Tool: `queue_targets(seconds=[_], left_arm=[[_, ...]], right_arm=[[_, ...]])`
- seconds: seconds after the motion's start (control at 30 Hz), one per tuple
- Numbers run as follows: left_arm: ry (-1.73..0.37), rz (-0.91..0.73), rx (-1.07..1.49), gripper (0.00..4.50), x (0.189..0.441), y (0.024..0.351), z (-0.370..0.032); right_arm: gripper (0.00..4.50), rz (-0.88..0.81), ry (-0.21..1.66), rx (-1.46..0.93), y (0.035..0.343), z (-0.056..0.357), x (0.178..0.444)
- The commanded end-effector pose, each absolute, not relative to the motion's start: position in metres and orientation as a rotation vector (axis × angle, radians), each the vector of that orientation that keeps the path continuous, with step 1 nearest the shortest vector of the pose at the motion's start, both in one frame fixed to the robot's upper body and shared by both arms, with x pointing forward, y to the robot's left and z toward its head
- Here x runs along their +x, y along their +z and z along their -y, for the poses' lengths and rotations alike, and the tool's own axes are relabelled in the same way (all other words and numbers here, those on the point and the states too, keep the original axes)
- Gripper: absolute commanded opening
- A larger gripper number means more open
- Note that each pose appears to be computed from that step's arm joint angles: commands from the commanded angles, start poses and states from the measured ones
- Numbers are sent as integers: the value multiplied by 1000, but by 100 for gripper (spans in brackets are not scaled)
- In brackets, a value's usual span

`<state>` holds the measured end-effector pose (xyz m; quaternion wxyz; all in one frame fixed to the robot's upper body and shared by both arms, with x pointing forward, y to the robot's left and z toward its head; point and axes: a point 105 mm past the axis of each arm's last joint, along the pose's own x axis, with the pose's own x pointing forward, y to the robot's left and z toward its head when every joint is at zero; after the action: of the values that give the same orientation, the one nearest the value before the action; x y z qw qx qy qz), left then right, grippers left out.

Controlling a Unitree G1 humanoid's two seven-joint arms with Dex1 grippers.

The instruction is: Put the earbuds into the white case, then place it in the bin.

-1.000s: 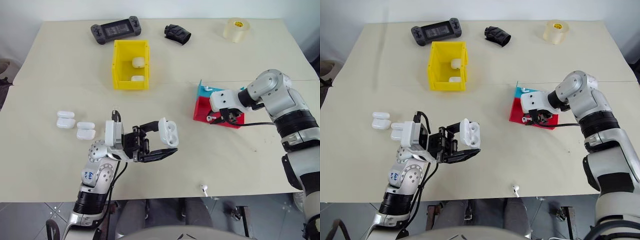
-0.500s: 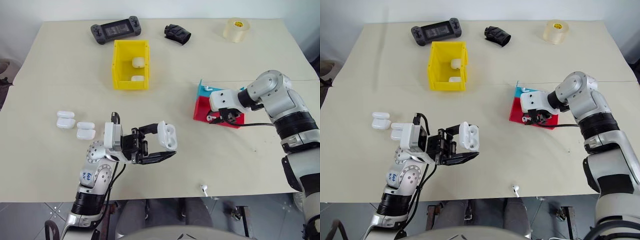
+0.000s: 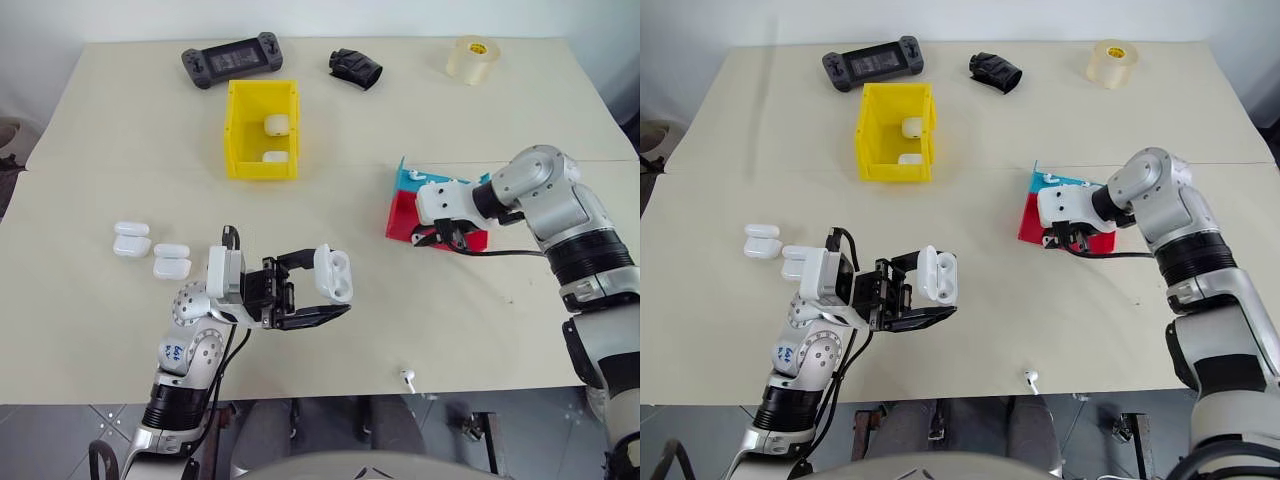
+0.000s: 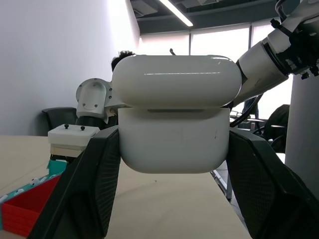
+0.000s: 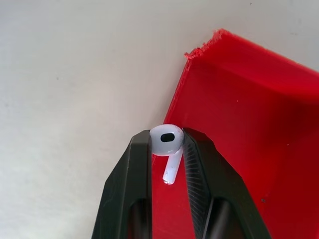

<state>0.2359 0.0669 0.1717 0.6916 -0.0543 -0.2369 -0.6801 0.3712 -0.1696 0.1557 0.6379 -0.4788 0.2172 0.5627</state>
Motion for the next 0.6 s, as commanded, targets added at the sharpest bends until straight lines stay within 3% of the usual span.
queue_targets(seconds=[0.03, 0.2, 0.6], left_arm=[[-1513, 556, -127, 293, 233, 173, -70], [-1509, 553, -136, 293, 234, 171, -73], [-1556, 541, -200, 293, 241, 170, -70]], right_arm=[[51, -379, 1269, -1019, 184, 167, 363], [51, -215, 1313, -830, 210, 158, 332], [51, 300, 1228, -44, 250, 117, 258]])
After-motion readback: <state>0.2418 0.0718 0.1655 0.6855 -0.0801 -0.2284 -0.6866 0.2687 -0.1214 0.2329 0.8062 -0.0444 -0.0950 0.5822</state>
